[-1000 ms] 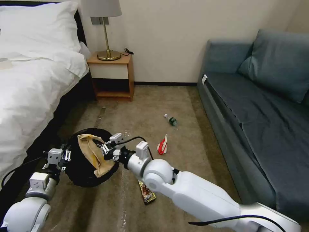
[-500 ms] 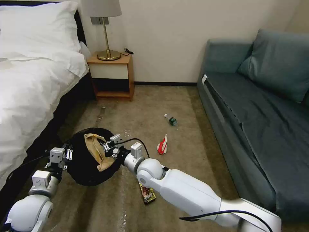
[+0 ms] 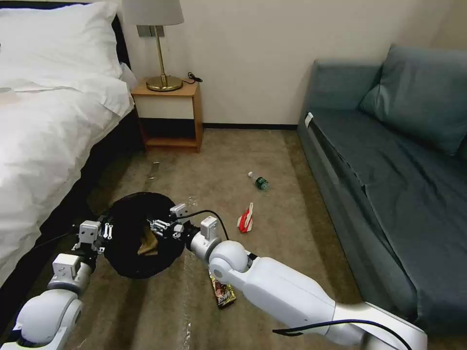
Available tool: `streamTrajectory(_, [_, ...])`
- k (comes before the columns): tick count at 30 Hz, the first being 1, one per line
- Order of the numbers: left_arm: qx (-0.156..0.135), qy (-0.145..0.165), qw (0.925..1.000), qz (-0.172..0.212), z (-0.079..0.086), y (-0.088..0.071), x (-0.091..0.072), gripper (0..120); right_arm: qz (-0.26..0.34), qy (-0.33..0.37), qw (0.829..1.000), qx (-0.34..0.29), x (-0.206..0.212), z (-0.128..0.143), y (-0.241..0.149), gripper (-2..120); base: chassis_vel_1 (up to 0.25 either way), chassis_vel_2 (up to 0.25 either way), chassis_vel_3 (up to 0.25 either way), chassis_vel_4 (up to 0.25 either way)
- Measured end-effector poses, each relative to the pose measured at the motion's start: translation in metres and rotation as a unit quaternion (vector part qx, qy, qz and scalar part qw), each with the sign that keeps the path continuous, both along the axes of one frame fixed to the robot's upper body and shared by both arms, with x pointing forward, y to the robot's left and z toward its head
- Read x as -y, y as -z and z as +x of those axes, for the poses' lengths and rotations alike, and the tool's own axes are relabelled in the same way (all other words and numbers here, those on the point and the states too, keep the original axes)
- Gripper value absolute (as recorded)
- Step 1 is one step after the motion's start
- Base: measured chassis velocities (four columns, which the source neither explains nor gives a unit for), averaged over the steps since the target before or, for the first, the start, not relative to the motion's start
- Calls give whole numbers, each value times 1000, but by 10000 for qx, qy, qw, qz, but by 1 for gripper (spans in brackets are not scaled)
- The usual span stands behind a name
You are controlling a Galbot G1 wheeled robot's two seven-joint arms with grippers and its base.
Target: Pick up the trash bin, then pick up the garbage on the floor and place it into the trash bin.
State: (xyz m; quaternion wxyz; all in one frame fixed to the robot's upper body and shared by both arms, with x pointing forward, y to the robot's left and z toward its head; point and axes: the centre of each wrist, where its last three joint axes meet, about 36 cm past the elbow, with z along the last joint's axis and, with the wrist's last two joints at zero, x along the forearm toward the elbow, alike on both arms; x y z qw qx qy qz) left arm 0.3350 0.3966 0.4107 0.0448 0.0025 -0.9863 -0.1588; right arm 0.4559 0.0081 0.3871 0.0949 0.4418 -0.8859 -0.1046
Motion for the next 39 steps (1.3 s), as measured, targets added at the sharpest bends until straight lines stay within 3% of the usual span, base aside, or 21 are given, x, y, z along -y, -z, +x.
streamTrajectory(4, [29, -13, 10000, 32, -2, -2, -4, 7, -124, 83, 9999, -87, 15, 1, 0, 84, 0, 0, 0, 0])
streamTrajectory(6, [79, -21, 9999, 103, -7, -2, -14, 7, -663, 392, 9969, -169, 70, 9, 19, 98, 0, 0, 0, 0])
streamTrajectory(10, [81, 1, 9999, 133, -7, -1, -16, 7, -1095, 641, 9917, -206, 110, 11, 36, 99, 0, 0, 0, 0])
streamTrajectory(13, [59, 129, 9998, 139, 2, 2, -13, 7, -1772, 1024, 9783, -312, 166, 1, 72, 100, 0, 0, 0, 0])
streamTrajectory(15, [57, 136, 9998, 135, 2, 3, -12, 7, -1913, 1073, 9748, -407, 175, -5, 86, 100, 0, 0, 0, 0])
streamTrajectory(22, [52, 142, 9998, 143, 1, 3, -12, 7, -2150, 1104, 9686, -579, 184, -26, 125, 100, 0, 0, 0, 0])
streamTrajectory(28, [67, 148, 9998, 147, 1, 2, -12, 7, -2244, 973, 9667, -755, 167, -51, 167, 100, 0, 0, 0, 0])
streamTrajectory(39, [75, 174, 9997, 168, -2, 3, -13, 7, -2372, 610, 9640, -1035, 147, -79, 209, 100, 0, 0, 0, 0])
